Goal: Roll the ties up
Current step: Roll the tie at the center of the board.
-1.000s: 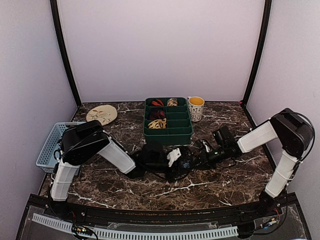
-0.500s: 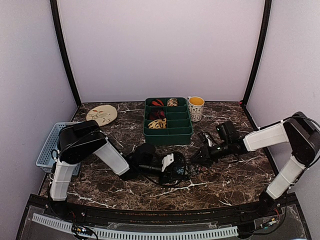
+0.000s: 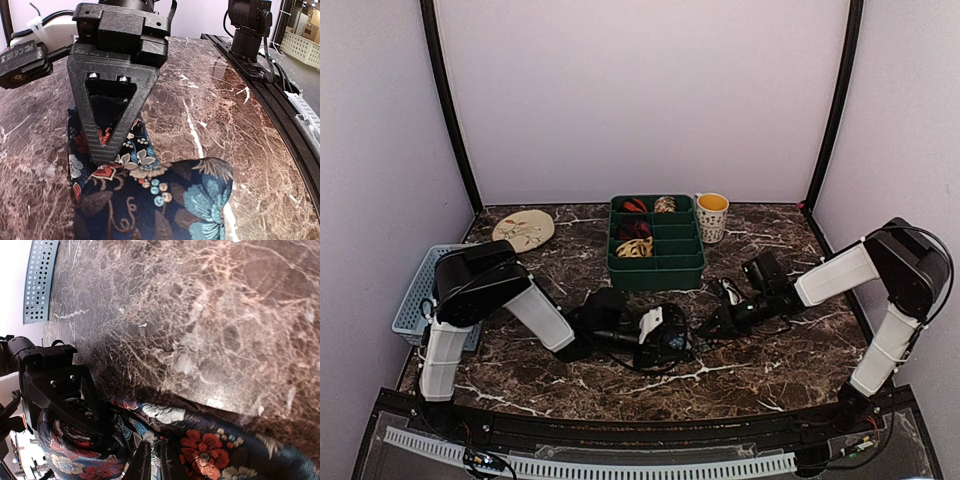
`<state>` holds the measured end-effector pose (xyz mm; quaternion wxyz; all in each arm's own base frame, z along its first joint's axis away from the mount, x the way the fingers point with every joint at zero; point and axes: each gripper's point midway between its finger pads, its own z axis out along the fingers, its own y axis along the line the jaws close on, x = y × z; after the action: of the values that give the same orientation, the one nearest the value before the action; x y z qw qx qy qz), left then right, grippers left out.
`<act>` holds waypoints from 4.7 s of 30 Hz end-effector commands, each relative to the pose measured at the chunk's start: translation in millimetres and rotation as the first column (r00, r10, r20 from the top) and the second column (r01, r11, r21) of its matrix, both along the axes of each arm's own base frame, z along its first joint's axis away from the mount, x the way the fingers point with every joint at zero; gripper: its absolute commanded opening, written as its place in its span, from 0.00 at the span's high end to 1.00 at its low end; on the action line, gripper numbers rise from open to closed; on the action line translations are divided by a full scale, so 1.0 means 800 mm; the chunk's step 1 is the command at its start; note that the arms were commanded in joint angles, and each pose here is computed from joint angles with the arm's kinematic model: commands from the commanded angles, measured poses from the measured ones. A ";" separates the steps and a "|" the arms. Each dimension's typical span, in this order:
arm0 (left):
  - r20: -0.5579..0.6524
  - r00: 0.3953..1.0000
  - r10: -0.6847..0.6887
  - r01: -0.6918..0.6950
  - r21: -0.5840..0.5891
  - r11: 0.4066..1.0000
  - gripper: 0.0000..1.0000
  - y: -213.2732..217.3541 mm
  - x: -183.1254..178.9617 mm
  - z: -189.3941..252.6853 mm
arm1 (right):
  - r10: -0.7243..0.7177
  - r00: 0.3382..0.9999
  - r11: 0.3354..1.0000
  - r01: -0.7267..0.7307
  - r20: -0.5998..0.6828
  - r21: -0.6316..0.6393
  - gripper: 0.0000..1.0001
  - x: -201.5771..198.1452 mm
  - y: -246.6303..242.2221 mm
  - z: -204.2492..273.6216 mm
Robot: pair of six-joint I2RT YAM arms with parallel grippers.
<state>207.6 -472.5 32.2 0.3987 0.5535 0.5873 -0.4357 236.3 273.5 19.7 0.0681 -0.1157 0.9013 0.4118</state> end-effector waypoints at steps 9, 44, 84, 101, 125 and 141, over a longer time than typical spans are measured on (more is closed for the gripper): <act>-0.023 0.967 0.252 -0.253 -0.113 0.961 0.72 0.022 0.041 0.064 | -0.045 0.994 0.977 0.023 -0.096 -0.212 0.93 -0.037 -0.049 -0.076; 0.070 0.981 0.183 -0.196 0.389 0.900 0.69 0.067 0.017 -0.072 | 0.035 0.999 0.987 -0.039 0.024 0.154 0.42 -0.008 0.050 0.088; 0.177 0.964 0.200 -0.215 0.073 0.974 0.27 0.017 0.045 0.019 | -0.006 0.993 0.999 0.010 -0.117 0.034 1.00 -0.022 0.024 0.003; 0.083 0.985 0.150 -0.148 -0.026 0.989 0.25 -0.005 0.050 0.029 | -0.057 0.981 0.997 0.045 -0.185 -0.070 1.00 -0.024 -0.018 -0.048; -0.055 0.991 0.125 -0.116 0.135 0.984 0.65 0.002 0.037 -0.039 | -0.045 0.999 0.996 0.044 0.015 0.079 0.52 0.021 0.009 0.064; -0.059 0.990 0.126 -0.116 0.156 0.981 0.65 0.003 0.038 -0.043 | 0.039 0.999 0.995 -0.039 0.011 0.097 0.59 0.003 0.037 0.065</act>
<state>246.6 -487.1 31.5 0.4243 0.5243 0.6189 -0.4026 239.3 296.2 80.8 0.0825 -0.1257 0.8757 0.4588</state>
